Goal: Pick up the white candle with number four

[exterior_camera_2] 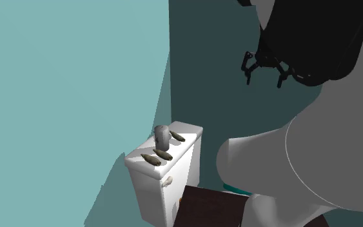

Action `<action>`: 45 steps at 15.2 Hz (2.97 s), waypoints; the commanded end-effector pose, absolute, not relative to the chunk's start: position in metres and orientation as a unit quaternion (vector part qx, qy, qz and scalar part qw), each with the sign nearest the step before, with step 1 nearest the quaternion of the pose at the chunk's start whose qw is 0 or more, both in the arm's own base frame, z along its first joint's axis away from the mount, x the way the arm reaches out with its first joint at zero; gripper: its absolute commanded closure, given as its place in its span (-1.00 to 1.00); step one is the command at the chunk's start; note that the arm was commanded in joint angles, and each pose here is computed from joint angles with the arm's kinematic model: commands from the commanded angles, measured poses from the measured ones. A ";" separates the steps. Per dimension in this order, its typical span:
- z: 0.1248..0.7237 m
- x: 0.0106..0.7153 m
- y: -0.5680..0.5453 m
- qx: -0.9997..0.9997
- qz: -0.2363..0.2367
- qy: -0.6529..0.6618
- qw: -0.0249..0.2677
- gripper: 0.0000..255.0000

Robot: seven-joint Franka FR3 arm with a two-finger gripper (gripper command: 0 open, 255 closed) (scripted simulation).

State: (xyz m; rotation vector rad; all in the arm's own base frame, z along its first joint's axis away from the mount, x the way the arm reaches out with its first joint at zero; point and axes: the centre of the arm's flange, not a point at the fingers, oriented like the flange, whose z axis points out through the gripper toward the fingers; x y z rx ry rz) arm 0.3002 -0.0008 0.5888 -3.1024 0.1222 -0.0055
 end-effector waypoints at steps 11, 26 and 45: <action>0.525 0.325 0.117 -0.998 -0.018 0.058 0.000 -1.00; 0.422 0.373 0.286 -0.995 -0.041 0.087 -0.027 -1.00; 0.291 0.443 0.461 -0.989 -0.067 0.118 -0.056 -1.00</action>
